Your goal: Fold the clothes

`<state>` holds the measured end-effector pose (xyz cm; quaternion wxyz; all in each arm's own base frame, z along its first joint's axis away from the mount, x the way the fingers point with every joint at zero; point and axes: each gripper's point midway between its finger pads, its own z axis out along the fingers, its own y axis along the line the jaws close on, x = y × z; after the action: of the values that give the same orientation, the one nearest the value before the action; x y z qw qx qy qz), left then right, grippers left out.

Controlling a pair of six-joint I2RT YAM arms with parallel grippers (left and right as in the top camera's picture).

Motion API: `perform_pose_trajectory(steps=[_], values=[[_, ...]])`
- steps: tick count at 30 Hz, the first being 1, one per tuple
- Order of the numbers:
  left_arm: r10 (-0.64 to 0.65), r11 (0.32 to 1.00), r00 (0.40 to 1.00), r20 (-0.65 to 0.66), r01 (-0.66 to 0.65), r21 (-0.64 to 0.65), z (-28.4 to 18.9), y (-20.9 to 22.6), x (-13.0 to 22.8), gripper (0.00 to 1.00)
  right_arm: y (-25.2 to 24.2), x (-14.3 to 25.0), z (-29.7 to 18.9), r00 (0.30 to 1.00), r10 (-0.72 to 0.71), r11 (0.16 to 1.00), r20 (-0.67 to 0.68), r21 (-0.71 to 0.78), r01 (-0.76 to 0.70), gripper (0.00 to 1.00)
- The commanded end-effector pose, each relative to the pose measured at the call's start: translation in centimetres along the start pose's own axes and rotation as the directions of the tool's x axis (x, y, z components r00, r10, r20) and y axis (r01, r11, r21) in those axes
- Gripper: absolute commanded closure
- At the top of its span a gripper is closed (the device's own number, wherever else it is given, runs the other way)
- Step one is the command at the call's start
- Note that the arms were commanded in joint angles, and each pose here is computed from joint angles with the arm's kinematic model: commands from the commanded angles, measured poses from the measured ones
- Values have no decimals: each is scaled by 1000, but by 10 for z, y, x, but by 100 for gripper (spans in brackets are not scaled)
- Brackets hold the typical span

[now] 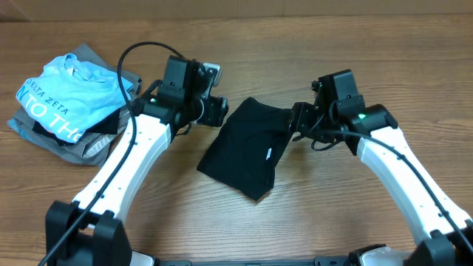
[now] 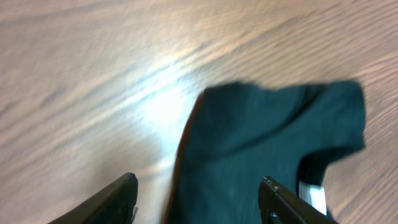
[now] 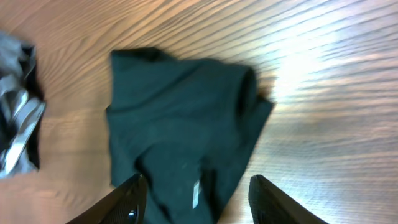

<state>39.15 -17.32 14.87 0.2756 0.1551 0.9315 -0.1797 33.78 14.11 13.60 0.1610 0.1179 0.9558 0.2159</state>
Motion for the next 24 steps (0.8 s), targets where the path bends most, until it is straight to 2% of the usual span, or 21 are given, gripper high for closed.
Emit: perform_pose_trajectory(steps=[1,5,8,11,13,16,22,24], values=[[26,993,1000,-8,-25,114,33,-9,-2,34,-11,-5,18,999,27,999,-20,32,-26,44],[42,970,998,53,-54,237,66,-21,-14,34,-7,-6,40,998,35,999,-50,-3,-35,54],[18,966,999,45,-29,257,88,-18,-10,34,-2,-3,52,997,30,999,-77,-28,-32,58],[3,952,999,32,-12,305,107,-20,-4,38,-8,1,62,994,39,999,-104,-9,-40,78],[-22,937,999,26,11,348,117,-23,-1,41,-15,4,67,992,48,999,-117,20,-46,88],[-40,910,999,19,29,413,126,-31,2,54,-26,6,68,992,58,996,-115,80,-49,96],[-51,925,999,16,41,378,135,-19,5,86,-48,10,64,991,74,980,-109,191,-52,96],[-87,934,996,30,71,349,136,-9,-1,91,-54,13,63,990,78,974,-114,223,-52,96]])
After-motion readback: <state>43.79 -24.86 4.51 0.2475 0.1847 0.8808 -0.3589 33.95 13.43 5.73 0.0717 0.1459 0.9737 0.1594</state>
